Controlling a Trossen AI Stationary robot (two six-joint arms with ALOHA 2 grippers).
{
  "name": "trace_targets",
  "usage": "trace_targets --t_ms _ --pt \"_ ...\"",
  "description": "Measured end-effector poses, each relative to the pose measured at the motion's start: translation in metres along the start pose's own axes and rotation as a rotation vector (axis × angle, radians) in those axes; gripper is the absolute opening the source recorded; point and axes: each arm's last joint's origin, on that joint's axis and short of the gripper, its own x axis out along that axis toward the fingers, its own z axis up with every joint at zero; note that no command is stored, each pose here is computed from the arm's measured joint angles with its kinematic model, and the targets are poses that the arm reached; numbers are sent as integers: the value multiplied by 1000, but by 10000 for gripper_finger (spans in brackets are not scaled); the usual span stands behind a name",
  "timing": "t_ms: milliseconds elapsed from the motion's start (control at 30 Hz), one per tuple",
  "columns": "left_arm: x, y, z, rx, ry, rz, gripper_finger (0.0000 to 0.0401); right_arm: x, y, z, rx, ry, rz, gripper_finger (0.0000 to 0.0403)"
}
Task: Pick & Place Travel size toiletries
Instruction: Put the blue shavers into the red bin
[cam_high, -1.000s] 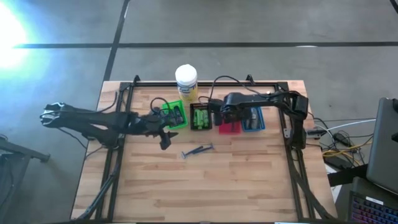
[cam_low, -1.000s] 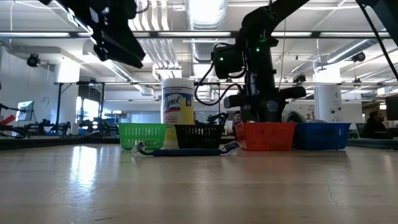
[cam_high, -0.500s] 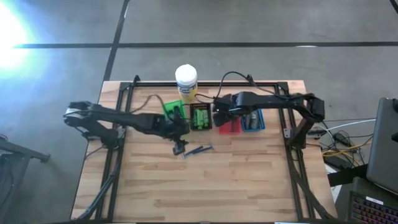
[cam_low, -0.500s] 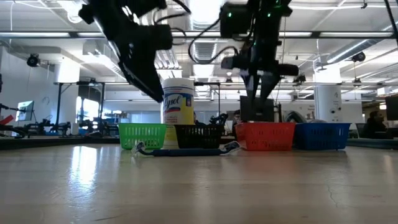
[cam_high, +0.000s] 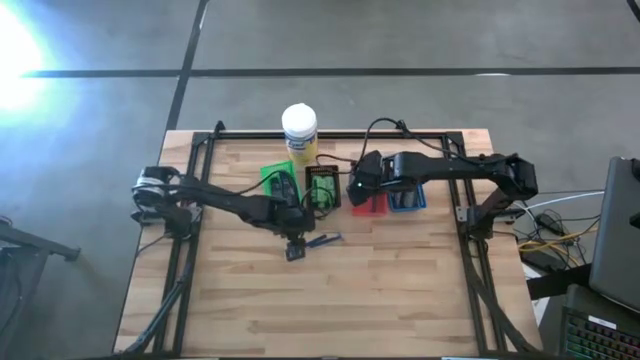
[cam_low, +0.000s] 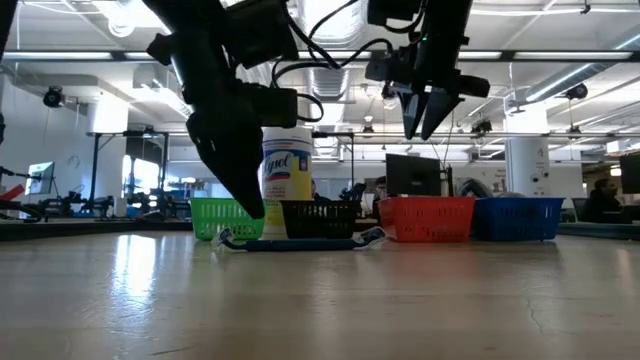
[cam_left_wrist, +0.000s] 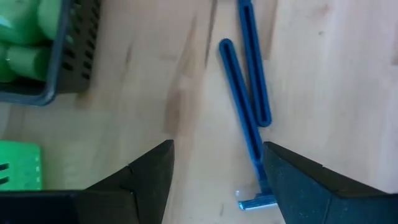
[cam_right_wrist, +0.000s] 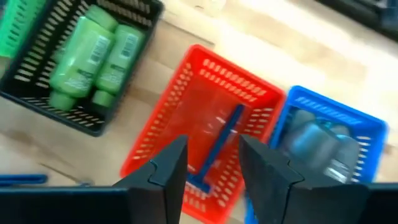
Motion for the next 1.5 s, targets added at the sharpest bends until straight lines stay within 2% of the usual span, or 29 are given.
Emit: trace_targets --t_ms 267,467,667,800,1167,1367,1500 --pt "12 -18 -5 30 -10 -18 248 -6 -9 -7 -20 2 -98 168" --pt "33 -19 -8 -34 23 1 248 -12 -10 -8 -17 -28 -91 182" --pt "45 -22 -13 -24 58 13 242 -15 -13 -9 -15 -35 -95 187" --pt "46 -22 -13 -5 59 8 201 -15 -14 -9 -21 -30 -108 180" --pt "43 -22 -12 65 49 -7 31 -17 -16 -9 -25 -39 -120 137" --pt "26 -20 -11 69 40 2 22 -22 -19 -9 -18 -42 -104 115" --pt "7 -14 -12 83 23 67 22 -27 -21 -9 -19 -18 -63 102"
